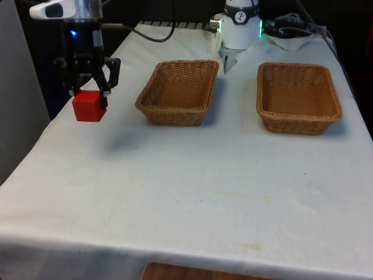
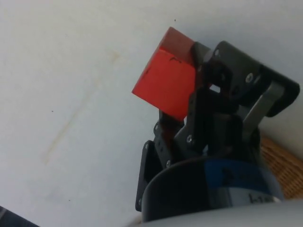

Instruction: Pick up the red cube and place it into the right basket.

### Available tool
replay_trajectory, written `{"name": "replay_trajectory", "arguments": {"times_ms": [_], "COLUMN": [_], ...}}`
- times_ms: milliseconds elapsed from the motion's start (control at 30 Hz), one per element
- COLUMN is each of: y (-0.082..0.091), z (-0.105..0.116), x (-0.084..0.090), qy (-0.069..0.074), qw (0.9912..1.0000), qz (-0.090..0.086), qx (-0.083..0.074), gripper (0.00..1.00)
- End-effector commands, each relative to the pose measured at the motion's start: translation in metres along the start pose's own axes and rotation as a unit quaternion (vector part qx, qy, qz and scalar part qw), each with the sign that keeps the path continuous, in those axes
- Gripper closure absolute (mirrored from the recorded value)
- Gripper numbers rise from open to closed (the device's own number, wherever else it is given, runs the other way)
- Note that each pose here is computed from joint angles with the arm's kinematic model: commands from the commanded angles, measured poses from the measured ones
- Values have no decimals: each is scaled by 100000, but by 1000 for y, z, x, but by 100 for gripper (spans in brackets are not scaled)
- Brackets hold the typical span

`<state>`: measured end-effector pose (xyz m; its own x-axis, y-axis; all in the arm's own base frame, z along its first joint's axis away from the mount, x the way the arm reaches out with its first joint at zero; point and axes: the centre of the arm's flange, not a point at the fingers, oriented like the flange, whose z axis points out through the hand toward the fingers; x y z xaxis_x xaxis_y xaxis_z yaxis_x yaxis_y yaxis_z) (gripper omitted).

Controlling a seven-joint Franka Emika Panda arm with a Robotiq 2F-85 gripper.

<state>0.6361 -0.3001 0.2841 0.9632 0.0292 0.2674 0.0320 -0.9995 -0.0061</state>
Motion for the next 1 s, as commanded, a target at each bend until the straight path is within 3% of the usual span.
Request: {"name": "replay_trajectory", "arguments": {"times_ms": [0, 167, 200, 433, 467, 500, 600, 767, 800, 833, 967], "y": [0, -3, -1, -9, -6, -9, -11, -14, -14, -15, -18], "z": [-4, -10, -7, -21, -18, -23, -28, -41, -39, -43, -50], "x": [-3, -14, -11, -24, -23, -25, -27, -32, -29, -33, -40], "qy": [393, 1012, 664, 1496, 1534, 1618, 1645, 1509, 1764, 1446, 757], "qw": [99998, 99993, 99998, 99977, 99985, 99972, 99964, 99968, 99971, 99971, 99988], "qz": [-174, -237, -51, -660, -440, -707, -867, -879, -1099, -915, -821], "qx": [-523, -567, 32, -1415, -730, -1575, -1950, -1807, -1186, -1707, -1115], "gripper": [99, 99, 99, 99, 99, 99, 99, 99, 99, 99, 99]}}
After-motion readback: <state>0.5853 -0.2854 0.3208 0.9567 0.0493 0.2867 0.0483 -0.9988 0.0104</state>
